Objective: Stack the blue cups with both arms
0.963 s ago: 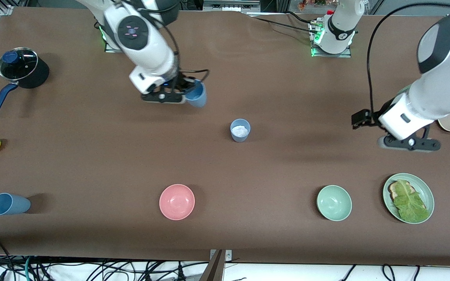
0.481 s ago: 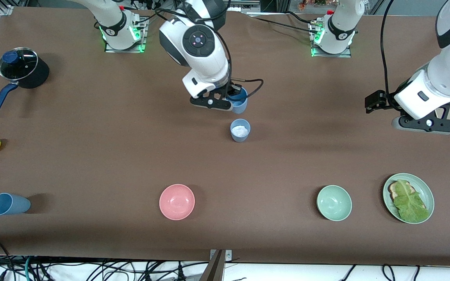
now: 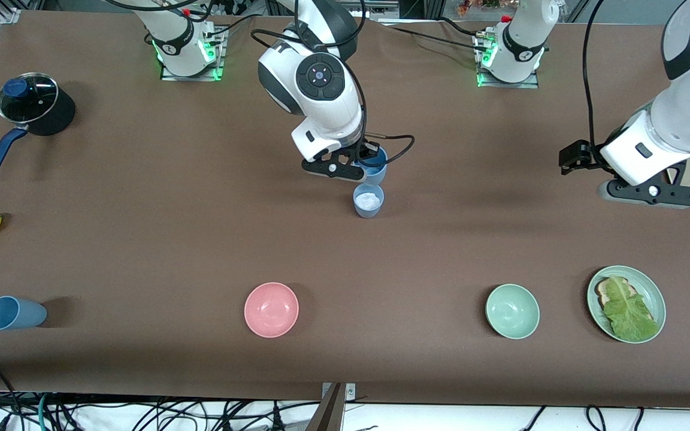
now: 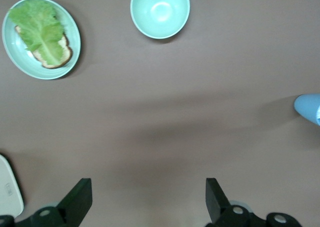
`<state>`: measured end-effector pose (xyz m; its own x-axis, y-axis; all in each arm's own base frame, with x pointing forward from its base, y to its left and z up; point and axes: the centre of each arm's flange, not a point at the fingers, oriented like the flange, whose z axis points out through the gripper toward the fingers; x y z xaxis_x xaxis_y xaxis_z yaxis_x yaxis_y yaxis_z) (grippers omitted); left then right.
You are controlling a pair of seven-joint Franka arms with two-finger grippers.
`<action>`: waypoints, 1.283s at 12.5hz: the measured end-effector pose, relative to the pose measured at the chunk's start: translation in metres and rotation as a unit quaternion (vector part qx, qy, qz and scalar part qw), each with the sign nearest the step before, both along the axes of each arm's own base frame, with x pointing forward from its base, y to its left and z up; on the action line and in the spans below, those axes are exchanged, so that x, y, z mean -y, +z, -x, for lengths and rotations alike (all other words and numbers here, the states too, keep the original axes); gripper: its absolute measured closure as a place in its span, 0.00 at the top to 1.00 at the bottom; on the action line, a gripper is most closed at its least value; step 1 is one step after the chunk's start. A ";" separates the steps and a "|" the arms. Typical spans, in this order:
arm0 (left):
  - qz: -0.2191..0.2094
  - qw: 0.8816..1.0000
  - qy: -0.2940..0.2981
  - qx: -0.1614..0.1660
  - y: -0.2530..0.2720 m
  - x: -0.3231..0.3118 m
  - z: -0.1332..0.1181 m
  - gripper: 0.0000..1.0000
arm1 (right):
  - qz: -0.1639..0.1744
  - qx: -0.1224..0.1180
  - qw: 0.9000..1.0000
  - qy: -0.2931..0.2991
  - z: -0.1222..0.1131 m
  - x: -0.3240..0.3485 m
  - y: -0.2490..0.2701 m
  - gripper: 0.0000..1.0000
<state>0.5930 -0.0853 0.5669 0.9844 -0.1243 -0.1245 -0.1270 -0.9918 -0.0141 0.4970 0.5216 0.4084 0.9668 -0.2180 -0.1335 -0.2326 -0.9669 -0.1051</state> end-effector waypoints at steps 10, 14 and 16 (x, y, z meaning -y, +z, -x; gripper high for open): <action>0.012 1.000 -0.006 0.024 0.002 -0.012 0.028 1.00 | 0.006 0.039 0.999 0.000 -0.018 0.003 -0.019 0.04; 0.012 1.000 0.004 0.028 0.006 -0.017 0.029 1.00 | 0.010 0.040 0.999 0.003 -0.017 0.001 -0.023 0.04; 0.010 0.999 0.019 0.027 0.006 -0.019 0.029 1.00 | 0.011 0.038 0.999 0.004 -0.016 0.000 -0.026 0.04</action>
